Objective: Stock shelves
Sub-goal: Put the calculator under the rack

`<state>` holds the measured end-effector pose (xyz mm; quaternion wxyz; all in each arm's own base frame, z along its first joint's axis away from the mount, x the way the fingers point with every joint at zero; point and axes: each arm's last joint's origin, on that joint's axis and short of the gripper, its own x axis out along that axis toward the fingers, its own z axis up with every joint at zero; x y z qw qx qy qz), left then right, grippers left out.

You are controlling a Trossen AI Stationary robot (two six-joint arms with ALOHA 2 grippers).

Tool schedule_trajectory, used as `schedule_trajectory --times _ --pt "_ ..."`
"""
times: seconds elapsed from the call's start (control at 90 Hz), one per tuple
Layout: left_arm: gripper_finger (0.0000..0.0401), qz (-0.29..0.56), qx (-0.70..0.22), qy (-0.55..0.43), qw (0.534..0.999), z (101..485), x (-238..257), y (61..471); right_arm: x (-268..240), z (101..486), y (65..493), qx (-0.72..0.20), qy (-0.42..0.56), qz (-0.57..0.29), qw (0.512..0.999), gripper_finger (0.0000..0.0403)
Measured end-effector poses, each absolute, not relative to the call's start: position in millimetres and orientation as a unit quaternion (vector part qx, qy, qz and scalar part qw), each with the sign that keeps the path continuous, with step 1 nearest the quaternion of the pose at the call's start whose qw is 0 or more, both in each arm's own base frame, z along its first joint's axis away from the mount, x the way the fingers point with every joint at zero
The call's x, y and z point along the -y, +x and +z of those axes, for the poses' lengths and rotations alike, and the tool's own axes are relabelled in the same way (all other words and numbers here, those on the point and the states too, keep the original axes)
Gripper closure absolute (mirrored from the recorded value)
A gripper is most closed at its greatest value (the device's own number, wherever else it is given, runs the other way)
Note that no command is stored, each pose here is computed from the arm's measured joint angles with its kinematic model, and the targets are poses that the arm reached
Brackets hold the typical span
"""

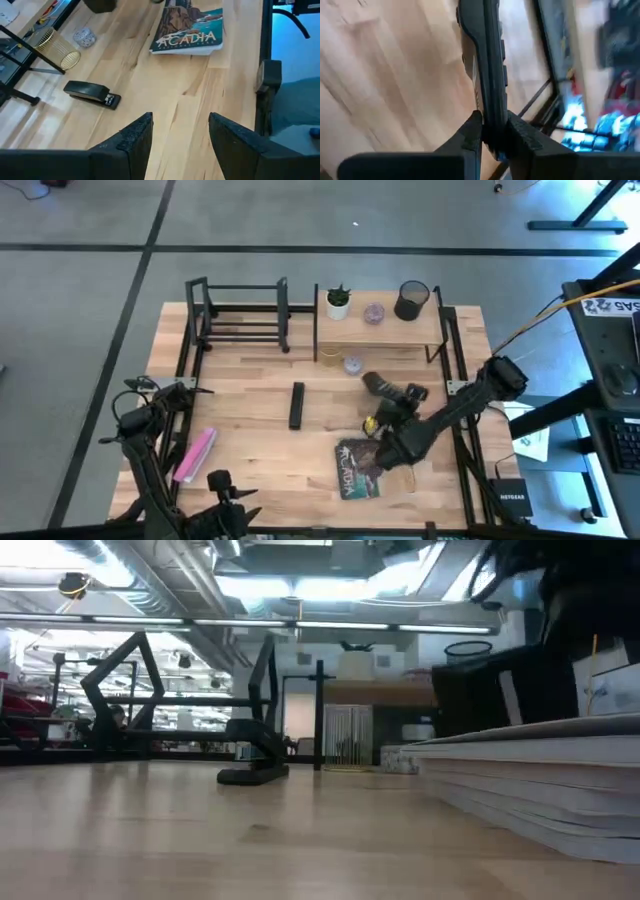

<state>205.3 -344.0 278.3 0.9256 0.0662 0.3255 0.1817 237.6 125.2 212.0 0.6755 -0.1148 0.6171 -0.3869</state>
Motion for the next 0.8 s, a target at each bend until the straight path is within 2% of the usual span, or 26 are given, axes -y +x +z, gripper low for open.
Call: schedule_trajectory --times 0.211,0.4,0.578,0.8 --pt "0.0227 0.184 -0.328 0.072 0.924 261.3 344.7 205.3 -99.3 175.5 237.2 -0.676 -0.132 -0.428 0.585 0.0366" --pt "0.0227 0.187 -0.329 0.077 0.922 251.4 343.4 205.6 -88.2 153.2 250.4 -0.683 -0.123 -0.442 0.568 0.0363" --pt "0.0227 0.188 -0.328 0.069 0.923 250.3 343.3 208.1 -79.3 138.3 267.9 -0.682 -0.05 -0.425 0.593 0.0292" --pt "0.0227 0.185 -0.326 0.065 0.925 250.3 344.6 208.7 -75.0 135.2 280.5 -0.681 -0.04 -0.369 0.631 0.0187"
